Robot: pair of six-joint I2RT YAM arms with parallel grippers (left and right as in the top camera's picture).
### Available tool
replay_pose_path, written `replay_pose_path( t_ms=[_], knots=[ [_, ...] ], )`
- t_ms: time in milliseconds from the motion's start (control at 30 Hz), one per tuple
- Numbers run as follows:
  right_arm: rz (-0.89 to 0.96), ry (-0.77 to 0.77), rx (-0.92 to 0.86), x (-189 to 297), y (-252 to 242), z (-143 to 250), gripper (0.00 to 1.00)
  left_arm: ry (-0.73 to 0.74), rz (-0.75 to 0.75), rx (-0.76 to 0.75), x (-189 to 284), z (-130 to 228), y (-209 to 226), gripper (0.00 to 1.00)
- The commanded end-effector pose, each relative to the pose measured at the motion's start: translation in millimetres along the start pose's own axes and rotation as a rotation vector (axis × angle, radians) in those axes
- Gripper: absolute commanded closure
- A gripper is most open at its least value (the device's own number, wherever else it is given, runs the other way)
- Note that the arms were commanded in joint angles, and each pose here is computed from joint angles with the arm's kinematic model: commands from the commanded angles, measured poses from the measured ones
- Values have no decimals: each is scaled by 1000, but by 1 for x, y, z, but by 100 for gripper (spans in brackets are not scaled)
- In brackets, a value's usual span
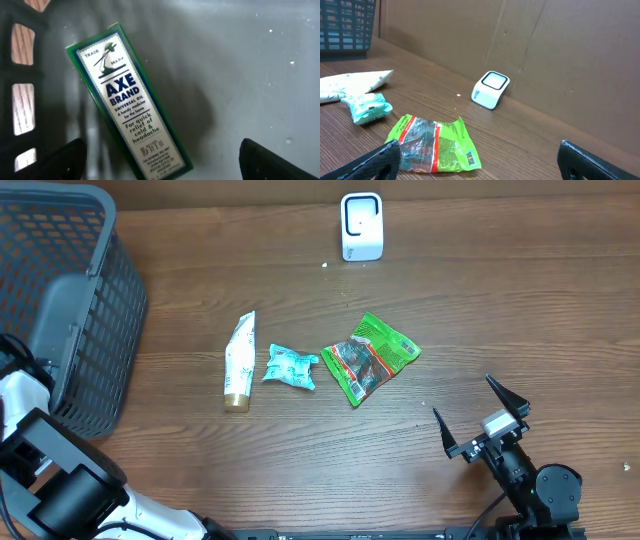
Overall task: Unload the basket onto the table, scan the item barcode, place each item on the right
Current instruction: 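Lower the left gripper into the basket and grasp the green AXE box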
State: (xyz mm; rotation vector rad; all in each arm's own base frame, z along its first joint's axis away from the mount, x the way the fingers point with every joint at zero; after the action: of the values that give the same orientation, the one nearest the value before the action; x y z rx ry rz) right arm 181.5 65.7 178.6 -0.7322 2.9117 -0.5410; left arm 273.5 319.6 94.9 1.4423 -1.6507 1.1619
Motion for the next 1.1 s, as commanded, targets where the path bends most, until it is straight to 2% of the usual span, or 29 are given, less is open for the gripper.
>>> replay_pose_path(
  t_ms=[0, 200, 267, 333, 400, 500, 600, 1067],
  knots=[
    [1, -3, -11, 0, 1, 2, 0, -14, -26, 18, -9, 3, 7, 12],
    [1, -3, -11, 0, 1, 2, 0, 19, -45, 11, -30, 12, 9, 19],
    [1, -3, -11, 0, 1, 2, 0, 41, -60, 6, -39, 17, 12, 25],
    [1, -3, -11, 0, 1, 2, 0, 57, -74, 3, -44, 22, 14, 38],
    [1, -3, -11, 0, 1, 2, 0, 66, -82, 1, -45, 24, 16, 58],
    [1, -3, -11, 0, 1, 2, 0, 80, -63, 2, -44, 24, 13, 80],
    [1, -3, -11, 0, 1, 2, 0, 110, -8, -24, -40, 26, 5, 96],
    [1, -3, -11, 0, 1, 2, 0, 208, 119, -73, 16, 20, -16, 96]
  ],
)
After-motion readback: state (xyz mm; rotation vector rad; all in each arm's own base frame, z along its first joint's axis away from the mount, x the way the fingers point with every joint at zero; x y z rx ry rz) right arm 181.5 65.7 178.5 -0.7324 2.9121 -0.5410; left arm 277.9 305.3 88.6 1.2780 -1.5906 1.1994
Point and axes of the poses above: each gripper's point midway between its finger pads, its own x axis back along the fingers, its own y axis along the line the jaws close on, z = x × y, the point moved 5 cm from there along x, back along the fingers, and after that the axes turned 6 degrees about x, right-handed, at the moved point
